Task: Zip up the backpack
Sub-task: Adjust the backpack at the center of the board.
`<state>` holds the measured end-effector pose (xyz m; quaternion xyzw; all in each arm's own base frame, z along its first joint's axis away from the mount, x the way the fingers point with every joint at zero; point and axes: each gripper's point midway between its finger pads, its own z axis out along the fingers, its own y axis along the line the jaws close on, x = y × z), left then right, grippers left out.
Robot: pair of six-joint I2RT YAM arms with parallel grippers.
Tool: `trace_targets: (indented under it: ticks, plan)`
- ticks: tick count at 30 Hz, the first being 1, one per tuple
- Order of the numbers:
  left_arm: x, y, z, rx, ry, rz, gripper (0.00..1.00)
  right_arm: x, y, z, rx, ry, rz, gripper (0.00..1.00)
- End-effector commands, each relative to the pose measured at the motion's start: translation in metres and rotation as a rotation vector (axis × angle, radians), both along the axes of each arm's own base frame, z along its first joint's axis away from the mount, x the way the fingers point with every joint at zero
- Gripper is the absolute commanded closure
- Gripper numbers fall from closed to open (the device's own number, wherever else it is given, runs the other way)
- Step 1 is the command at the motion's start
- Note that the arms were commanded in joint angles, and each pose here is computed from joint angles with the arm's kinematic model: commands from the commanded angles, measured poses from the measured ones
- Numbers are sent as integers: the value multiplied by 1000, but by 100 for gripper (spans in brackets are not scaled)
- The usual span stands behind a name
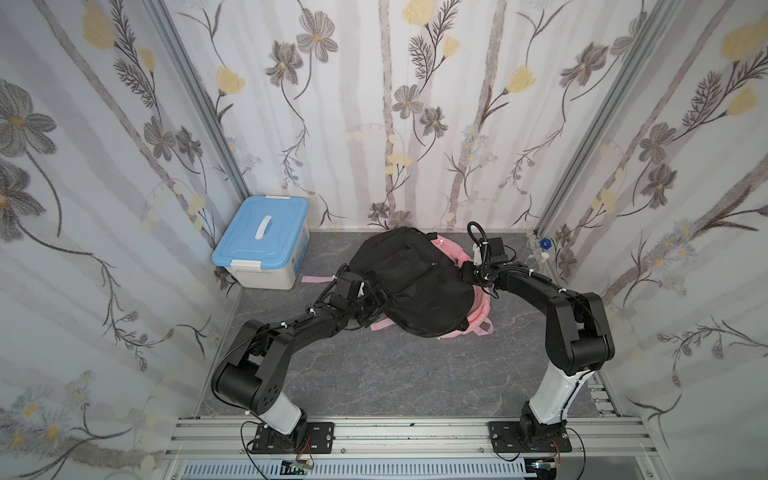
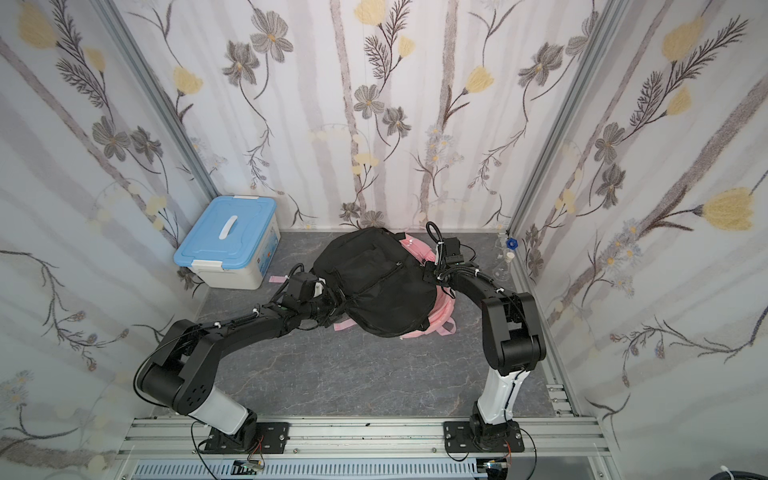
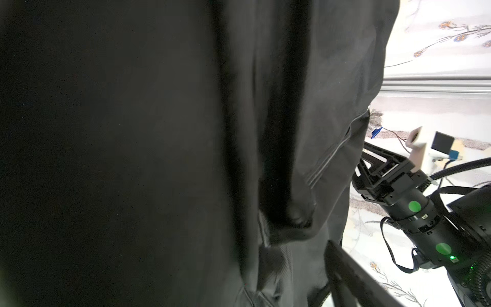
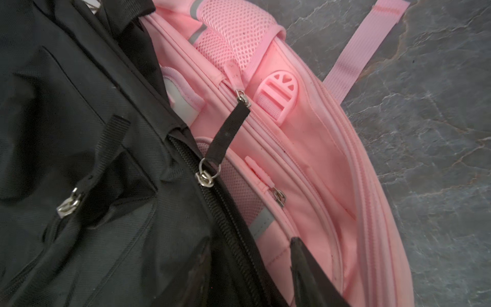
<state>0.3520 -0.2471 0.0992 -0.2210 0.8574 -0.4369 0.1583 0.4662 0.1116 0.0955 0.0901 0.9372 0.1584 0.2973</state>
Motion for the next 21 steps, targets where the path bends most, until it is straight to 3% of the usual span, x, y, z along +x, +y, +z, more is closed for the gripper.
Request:
trace_targets:
  ticks: [1, 6, 9, 11, 19, 21]
  plan:
    - [21, -6, 14, -27, -94, -18, 35, 0, 4, 5, 28, -11, 9, 71]
    - [39, 0, 15, -34, -111, -13, 53, -18, 11, 6, 60, -9, 30, 97]
    - [55, 12, 15, -37, -117, 17, 88, -34, 20, 1, 77, 4, 48, 100]
    - [66, 19, 15, -35, -123, 28, 100, -46, 27, -4, 80, 18, 62, 100]
    - [107, 46, 32, 31, -162, 102, 100, -109, 87, -11, 105, 100, 230, 100]
    - [116, 48, 34, 47, -171, 109, 90, -125, 108, -9, 138, 128, 288, 100]
